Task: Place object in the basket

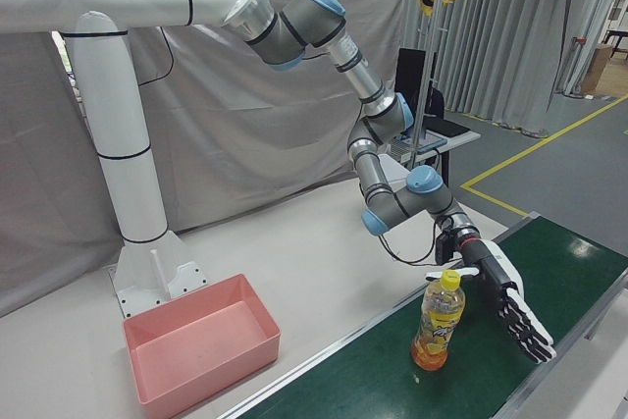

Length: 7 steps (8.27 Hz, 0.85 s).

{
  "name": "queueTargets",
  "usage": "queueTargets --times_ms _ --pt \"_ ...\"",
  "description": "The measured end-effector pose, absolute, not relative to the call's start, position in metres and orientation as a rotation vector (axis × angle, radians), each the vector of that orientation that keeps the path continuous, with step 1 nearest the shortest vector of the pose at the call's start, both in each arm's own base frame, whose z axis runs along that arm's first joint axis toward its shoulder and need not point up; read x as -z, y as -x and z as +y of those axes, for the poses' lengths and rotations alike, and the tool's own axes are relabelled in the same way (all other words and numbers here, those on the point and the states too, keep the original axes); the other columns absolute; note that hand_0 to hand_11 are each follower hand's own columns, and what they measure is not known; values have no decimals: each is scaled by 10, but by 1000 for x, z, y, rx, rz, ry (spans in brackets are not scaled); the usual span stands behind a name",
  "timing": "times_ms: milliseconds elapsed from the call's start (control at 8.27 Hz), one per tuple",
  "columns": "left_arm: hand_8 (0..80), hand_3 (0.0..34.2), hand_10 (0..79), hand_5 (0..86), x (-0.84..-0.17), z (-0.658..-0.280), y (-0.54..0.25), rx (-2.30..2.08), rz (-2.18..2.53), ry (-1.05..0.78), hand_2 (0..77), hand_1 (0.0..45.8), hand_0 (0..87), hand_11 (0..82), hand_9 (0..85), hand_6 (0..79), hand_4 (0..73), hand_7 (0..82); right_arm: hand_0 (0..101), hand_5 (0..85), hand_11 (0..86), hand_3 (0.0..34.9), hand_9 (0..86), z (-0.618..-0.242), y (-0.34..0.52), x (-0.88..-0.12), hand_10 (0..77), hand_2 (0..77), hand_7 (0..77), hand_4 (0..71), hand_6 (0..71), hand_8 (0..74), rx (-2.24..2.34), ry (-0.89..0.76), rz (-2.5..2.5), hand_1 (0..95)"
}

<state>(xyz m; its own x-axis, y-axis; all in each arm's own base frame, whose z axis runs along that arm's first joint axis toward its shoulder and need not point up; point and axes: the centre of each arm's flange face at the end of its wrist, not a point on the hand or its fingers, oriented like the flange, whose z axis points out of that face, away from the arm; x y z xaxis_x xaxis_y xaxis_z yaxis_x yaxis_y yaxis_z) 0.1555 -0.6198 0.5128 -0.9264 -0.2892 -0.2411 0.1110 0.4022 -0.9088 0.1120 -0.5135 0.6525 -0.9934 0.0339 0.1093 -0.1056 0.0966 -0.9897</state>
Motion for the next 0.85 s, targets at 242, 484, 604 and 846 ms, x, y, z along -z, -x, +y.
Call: queueTargets --times_ms 242,484,604,846 --pt "0 3 0 27 -504 -621 -161 1519 2316 167 5 120 636 5 0 0 5 5 1 0 0 0 0 -513 -112 -652 0 5 5 0 0 0 -2043 -74 -2246 0" --pt "0 3 0 49 -495 -623 -161 1508 2367 205 5 120 643 5 0 0 5 5 3 0 0 0 0 -513 -112 -652 0 5 5 0 0 0 -2043 -74 -2247 0" --pt "0 3 0 114 -493 -623 -159 1535 2408 220 5 142 739 5 0 0 5 5 3 0 0 0 0 -513 -112 -652 0 5 5 0 0 0 -2043 -73 -2247 0" --pt "415 0 393 507 -492 -622 -164 1573 2444 228 22 158 802 431 235 333 344 344 3 0 0 0 0 -514 -112 -652 0 5 5 0 0 0 -2043 -74 -2247 0"
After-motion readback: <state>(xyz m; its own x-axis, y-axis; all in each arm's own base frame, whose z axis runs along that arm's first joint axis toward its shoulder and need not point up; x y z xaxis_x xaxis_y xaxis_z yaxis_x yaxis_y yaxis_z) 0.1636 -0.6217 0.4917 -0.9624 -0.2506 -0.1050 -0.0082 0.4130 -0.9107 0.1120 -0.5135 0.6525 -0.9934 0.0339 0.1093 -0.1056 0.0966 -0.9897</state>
